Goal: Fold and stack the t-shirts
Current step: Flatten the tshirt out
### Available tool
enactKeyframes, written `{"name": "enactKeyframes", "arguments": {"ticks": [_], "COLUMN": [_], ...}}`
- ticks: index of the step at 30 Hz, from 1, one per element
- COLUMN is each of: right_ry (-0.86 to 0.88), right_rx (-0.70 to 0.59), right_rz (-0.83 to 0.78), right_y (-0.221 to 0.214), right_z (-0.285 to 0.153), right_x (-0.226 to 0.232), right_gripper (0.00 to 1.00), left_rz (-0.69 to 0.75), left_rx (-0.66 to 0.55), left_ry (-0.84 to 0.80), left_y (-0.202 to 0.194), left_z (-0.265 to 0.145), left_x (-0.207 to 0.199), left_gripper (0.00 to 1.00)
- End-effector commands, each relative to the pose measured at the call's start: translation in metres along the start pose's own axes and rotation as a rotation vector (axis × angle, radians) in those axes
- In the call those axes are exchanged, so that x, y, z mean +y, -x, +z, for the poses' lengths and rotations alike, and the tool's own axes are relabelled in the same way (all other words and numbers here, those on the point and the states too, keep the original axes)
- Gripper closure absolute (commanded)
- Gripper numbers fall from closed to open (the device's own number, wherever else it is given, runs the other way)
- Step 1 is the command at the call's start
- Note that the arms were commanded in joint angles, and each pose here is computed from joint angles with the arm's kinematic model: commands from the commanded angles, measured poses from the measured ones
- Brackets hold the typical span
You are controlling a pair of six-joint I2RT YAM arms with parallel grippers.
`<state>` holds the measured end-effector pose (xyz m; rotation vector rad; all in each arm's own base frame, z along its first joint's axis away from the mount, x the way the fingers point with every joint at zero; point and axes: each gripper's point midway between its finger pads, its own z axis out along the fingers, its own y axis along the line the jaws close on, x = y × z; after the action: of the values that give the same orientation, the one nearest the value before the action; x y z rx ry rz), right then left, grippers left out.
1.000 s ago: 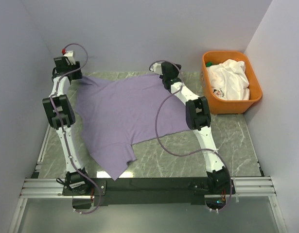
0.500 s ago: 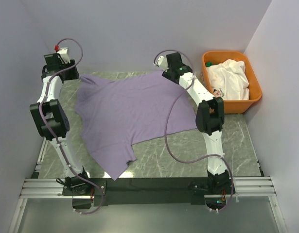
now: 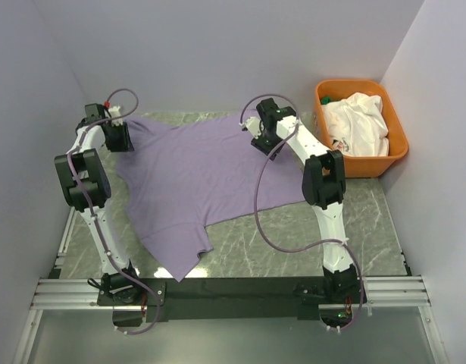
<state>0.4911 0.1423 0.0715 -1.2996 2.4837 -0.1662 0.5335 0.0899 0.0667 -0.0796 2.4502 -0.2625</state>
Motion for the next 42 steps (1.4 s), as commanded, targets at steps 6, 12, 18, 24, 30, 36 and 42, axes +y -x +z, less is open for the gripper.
{"name": "enactKeyframes", "arguments": {"ticks": [6, 12, 18, 24, 30, 36, 42], "right_ry": [0.205, 0.358, 0.471, 0.54, 0.535, 0.439, 0.363], "right_rx": [0.128, 0.237, 0.292, 0.314, 0.323, 0.278, 0.238], "right_rz": [0.079, 0.09, 0.035, 0.017, 0.069, 0.166, 0.201], "right_y": [-0.04, -0.073, -0.099, -0.114, -0.118, -0.093, -0.067], "right_z": [0.019, 0.021, 0.007, -0.009, -0.004, 0.009, 0.017], "right_x": [0.049, 0.095, 0.145, 0.171, 0.173, 0.139, 0.105], "right_gripper": [0.55, 0.57, 0.57, 0.58, 0.59, 0.59, 0.52], "left_rz": [-0.067, -0.118, -0.125, -0.121, -0.138, -0.06, 0.121], "left_rx": [0.164, 0.284, 0.339, 0.334, 0.321, 0.256, 0.014], "left_ry": [0.122, 0.19, 0.209, 0.208, 0.197, 0.227, 0.289], "left_y": [-0.048, -0.104, -0.134, -0.132, -0.096, -0.041, 0.039], "left_z": [-0.002, -0.029, -0.065, -0.07, -0.028, 0.026, 0.059], "left_x": [0.038, 0.063, 0.065, 0.064, 0.077, 0.088, 0.08], "left_gripper": [0.67, 0.71, 0.72, 0.69, 0.69, 0.68, 0.59]}}
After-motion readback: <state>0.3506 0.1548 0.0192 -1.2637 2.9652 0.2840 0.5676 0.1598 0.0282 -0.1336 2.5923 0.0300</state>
